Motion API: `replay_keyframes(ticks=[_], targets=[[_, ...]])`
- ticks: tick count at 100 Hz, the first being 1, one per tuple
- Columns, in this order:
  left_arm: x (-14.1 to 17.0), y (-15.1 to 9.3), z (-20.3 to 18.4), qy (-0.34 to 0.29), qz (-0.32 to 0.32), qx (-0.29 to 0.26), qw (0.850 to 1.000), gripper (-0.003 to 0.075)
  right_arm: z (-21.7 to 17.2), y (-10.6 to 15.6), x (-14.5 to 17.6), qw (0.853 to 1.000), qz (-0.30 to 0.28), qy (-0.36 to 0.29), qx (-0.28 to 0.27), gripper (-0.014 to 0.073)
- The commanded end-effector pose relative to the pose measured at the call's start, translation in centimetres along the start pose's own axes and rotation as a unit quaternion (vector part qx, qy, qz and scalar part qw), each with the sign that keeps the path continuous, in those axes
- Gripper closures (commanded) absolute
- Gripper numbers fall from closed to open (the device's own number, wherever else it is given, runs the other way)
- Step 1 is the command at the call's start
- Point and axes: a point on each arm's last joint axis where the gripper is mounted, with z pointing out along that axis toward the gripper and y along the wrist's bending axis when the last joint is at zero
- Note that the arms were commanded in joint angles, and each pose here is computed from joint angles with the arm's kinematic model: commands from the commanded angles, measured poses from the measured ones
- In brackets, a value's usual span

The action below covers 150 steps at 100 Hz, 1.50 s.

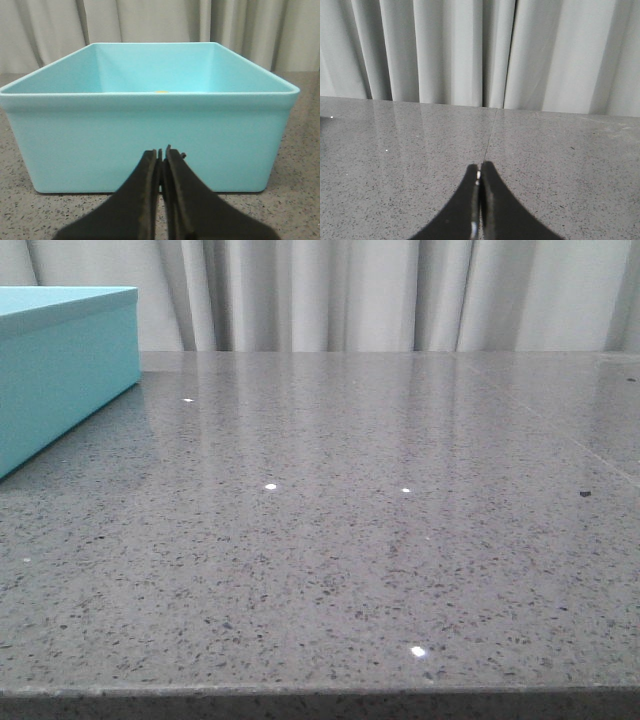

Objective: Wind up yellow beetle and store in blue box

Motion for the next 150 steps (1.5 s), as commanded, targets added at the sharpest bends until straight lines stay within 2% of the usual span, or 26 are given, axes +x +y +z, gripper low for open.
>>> replay_keyframes(ticks=[1, 29, 46, 73, 92, 117, 128, 150], targets=[[-0.2, 0.0, -0.2, -0.044, -0.008, 0.001, 0.999, 0.0738, 0.0, 0.2, -1.6, 0.999, -0.009, -0.048, -0.01, 0.0659], [-0.2, 0.0, -0.2, -0.044, -0.008, 0.001, 0.999, 0.0738, -1.4, -0.2, -2.3, 0.996, -0.014, -0.087, 0.017, 0.0659], [-0.2, 0.0, -0.2, -0.044, -0.008, 0.001, 0.999, 0.0738, -1.6, -0.5, -2.1, 0.995, -0.017, -0.087, 0.04, 0.0659], [-0.2, 0.0, -0.2, -0.044, -0.008, 0.001, 0.999, 0.0738, -2.9, -1.0, 1.6, 0.995, -0.018, -0.079, 0.066, 0.0659], [-0.2, 0.0, -0.2, -0.044, -0.008, 0.001, 0.999, 0.0738, -3.8, -1.1, 4.2, 0.994, -0.002, -0.082, 0.071, 0.0659], [-0.2, 0.0, -0.2, -0.044, -0.008, 0.001, 0.999, 0.0738, -4.3, -1.4, 7.4, 0.995, 0.027, -0.054, 0.079, 0.0659], [-0.2, 0.0, -0.2, -0.044, -0.008, 0.001, 0.999, 0.0738, -4.4, -1.5, 8.0, 0.995, 0.032, -0.022, 0.088, 0.0659], [-0.2, 0.0, -0.2, -0.044, -0.008, 0.001, 0.999, 0.0738, -4.4, -1.5, 7.9, 0.995, 0.032, -0.027, 0.087, 0.0659]])
